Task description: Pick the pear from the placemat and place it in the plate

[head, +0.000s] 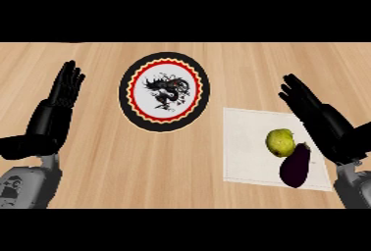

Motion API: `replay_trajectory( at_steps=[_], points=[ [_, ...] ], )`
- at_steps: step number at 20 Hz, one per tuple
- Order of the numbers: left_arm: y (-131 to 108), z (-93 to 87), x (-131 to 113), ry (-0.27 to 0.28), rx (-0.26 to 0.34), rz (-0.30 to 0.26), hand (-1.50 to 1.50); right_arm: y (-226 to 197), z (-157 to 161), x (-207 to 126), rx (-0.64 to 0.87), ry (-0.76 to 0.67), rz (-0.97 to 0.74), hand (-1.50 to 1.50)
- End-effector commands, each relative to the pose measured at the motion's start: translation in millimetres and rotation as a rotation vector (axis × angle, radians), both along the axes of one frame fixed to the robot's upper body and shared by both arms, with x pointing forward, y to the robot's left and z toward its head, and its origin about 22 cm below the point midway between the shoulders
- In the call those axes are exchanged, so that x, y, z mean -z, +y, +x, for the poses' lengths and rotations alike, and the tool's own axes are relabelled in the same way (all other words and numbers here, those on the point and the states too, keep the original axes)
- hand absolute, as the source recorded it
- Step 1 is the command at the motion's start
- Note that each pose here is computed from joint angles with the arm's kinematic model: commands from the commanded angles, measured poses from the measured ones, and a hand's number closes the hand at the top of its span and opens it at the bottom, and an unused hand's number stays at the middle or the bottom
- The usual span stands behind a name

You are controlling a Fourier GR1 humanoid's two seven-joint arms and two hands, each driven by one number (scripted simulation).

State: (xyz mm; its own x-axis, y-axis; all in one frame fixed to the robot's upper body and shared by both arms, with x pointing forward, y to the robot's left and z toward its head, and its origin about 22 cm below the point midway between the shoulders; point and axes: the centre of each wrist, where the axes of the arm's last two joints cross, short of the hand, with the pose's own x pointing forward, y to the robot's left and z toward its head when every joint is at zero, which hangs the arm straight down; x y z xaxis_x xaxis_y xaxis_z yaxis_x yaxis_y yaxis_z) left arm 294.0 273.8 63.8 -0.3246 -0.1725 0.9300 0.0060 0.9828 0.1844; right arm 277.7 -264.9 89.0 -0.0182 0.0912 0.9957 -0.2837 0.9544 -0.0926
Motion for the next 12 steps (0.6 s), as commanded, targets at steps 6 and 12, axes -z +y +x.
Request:
replay_trajectory(
  at_steps=[6,12],
  points=[
    [34.2,-29.2,52.5,0.256,-0.122,0.043,0.00,-56.2,22.2,27.7,0.884,0.193,0.429,1.50],
    [20.6,-34.8,69.8,0.348,-0.069,0.006,0.00,-52.7,19.8,64.8,1.388,0.109,0.056,-1.50]
  ],
)
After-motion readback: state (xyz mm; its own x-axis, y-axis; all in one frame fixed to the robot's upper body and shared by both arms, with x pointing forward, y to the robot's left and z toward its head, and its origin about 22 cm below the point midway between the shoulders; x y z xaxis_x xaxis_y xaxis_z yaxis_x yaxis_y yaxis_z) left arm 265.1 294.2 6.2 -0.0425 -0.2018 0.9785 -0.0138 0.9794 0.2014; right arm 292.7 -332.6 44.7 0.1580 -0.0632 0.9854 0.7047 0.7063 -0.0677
